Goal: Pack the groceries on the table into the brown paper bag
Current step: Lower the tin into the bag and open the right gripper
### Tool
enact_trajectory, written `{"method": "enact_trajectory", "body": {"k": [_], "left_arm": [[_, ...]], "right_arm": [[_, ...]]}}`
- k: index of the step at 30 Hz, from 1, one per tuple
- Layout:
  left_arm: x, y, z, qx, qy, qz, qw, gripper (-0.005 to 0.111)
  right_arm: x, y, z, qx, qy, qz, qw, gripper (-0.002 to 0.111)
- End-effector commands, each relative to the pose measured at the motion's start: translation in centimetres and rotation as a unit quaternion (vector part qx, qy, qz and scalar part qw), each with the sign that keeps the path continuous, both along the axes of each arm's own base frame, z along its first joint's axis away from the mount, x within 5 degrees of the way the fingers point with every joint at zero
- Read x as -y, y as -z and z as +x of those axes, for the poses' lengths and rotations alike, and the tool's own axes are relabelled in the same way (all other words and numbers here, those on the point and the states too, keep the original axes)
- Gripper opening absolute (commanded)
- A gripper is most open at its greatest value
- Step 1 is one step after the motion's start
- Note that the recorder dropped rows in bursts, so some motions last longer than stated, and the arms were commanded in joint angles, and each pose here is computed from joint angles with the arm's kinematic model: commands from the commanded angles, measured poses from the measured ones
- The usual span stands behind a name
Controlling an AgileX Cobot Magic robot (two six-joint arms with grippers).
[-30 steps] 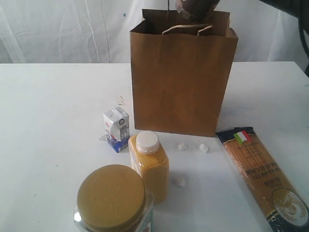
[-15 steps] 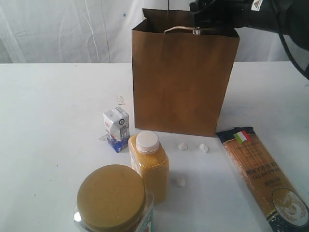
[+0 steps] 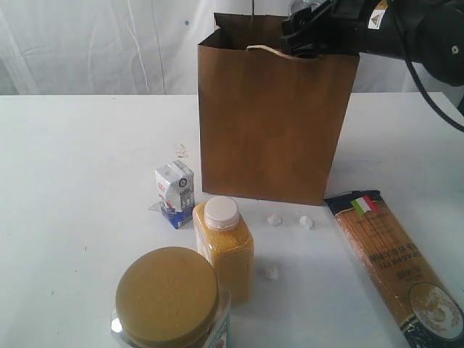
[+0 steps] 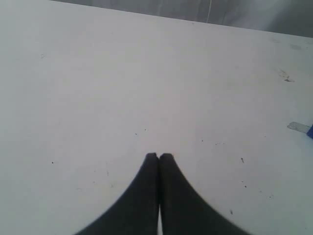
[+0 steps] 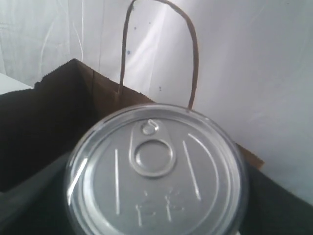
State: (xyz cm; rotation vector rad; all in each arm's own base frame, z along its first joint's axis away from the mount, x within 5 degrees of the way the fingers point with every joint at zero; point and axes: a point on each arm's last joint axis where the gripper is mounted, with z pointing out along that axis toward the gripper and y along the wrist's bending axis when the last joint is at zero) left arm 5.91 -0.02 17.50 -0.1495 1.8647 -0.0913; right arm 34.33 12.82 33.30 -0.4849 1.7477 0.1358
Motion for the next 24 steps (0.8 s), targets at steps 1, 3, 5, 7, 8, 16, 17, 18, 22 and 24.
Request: {"method": "enact_trajectory", "body": {"k": [1,3,5,7,8,16,17,18,22,24], "left_arm": [[0.05,0.08,-0.02,0.002,0.001,-0.008,1.000,0.000],[0.05,0.08,-0.02,0.002,0.001,-0.008,1.000,0.000],[0.05,0.08,-0.02,0.002,0.001,-0.008,1.000,0.000],[0.05,0.08,-0.02,0.002,0.001,-0.008,1.000,0.000],[0.05,0.08,-0.02,0.002,0.001,-0.008,1.000,0.000],[0.05,0.08,-0.02,0.002,0.001,-0.008,1.000,0.000],[0.05,0.08,-0.02,0.002,0.001,-0.008,1.000,0.000],[0.05,0.08,-0.02,0.002,0.001,-0.008,1.000,0.000],[0.05,0.08,-0.02,0.002,0.001,-0.008,1.000,0.000],[0.05,0.08,-0.02,0.002,0.001,-0.008,1.000,0.000]], "right_arm": [[0.15,-0.77,0.11,0.021,-0.002,-0.005,1.000,0.056],[0.14,-0.53,0.20,0.018,-0.003,-0.014,1.000,0.056],[0.11,-0.38,0.28,0.016,-0.003,-0.015,1.000,0.059],[0.11,-0.38,0.28,0.016,-0.003,-0.015,1.000,0.064],[0.11,-0.38,0.28,0.016,-0.003,-0.015,1.000,0.067],[0.26,0.13,0.20,-0.011,0.003,-0.025,1.000,0.084],[0.26,0.13,0.20,-0.011,0.003,-0.025,1.000,0.084],[0.26,0.13,0.20,-0.011,0.003,-0.025,1.000,0.084],[0.26,0.13,0.20,-0.011,0.003,-0.025,1.000,0.084],[0.21,-0.26,0.17,0.004,0.000,-0.018,1.000,0.084]]}}
